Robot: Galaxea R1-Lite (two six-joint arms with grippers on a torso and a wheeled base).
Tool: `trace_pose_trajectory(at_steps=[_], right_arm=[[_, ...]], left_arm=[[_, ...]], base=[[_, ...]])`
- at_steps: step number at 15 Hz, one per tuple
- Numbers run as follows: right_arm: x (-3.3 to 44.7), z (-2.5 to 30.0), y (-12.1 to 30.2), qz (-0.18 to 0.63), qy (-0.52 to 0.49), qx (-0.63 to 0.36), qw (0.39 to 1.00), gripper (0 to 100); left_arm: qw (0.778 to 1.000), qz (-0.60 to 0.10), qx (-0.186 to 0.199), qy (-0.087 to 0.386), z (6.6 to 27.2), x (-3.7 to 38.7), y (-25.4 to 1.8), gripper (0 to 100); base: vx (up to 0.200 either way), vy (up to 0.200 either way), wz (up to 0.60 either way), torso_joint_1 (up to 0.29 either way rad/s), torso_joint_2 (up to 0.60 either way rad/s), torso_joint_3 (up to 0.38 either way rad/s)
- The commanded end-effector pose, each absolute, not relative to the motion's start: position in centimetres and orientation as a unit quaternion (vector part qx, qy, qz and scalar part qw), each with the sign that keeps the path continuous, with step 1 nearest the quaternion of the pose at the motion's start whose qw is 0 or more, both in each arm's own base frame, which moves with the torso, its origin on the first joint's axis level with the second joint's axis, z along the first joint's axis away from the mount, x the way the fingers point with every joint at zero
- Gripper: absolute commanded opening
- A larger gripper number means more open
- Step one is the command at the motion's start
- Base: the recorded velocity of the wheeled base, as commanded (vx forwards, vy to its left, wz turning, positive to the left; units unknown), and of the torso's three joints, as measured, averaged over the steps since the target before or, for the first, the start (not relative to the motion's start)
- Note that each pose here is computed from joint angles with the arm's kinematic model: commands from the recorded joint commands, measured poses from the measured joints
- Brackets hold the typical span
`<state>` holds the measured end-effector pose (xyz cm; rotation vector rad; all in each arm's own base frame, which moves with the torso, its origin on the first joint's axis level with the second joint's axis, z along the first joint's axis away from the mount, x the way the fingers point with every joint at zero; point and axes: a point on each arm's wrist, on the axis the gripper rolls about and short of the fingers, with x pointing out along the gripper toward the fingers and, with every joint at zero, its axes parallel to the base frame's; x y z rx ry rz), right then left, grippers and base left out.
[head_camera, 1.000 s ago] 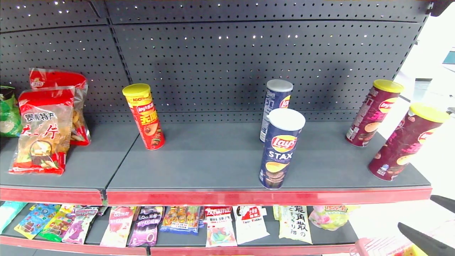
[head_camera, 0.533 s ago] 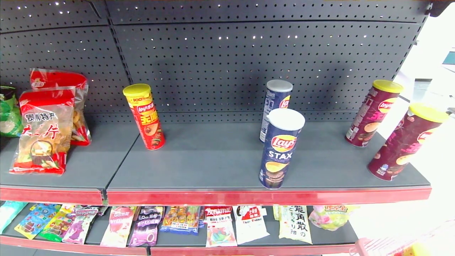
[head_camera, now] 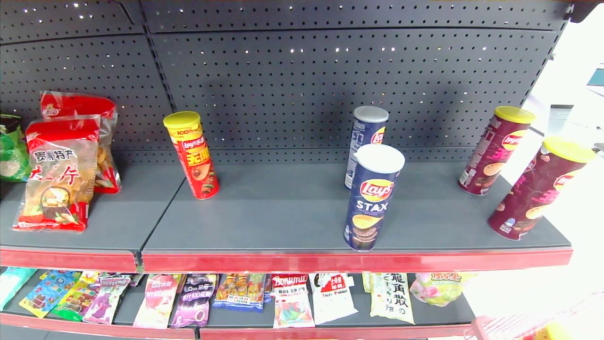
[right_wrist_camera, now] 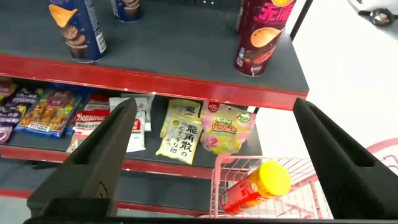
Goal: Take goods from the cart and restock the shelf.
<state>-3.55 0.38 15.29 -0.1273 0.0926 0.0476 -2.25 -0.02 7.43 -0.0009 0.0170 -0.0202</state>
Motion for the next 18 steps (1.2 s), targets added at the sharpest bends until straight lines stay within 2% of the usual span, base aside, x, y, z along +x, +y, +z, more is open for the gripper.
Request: trace_pose_trajectory(at_steps=[1,3,10,18], right_arm=[[-3.38,15.08,0.37,0.025,0.056,-0.063,0.996,100],[-3.35,15.09,0.37,0.025,0.059,-0.063,0.996,100],[-3.25,14.17,0.35,0.027,0.068,-0.072,0.995,100],[-3.01,14.16,0.33,0.030,0.076,-0.079,0.994,100]], left_arm=[[1.000,-0.010,0.000,0.008,7.43,-2.25,-0.02,100],[1.000,-0.010,0.000,0.008,7.43,-2.25,-0.02,100],[1.000,-0.010,0.000,0.008,7.43,-2.25,-0.02,100],[1.000,-0.010,-0.001,0.008,7.43,-2.25,-0.02,100]], base=[[-0.200,0.000,0.00,0.002,0.00,0.002],[-0.200,0.000,0.00,0.007,0.01,0.002],[0.000,0.000,0.00,0.000,0.00,0.000],[0.000,0.000,-0.60,0.001,0.00,0.001]])
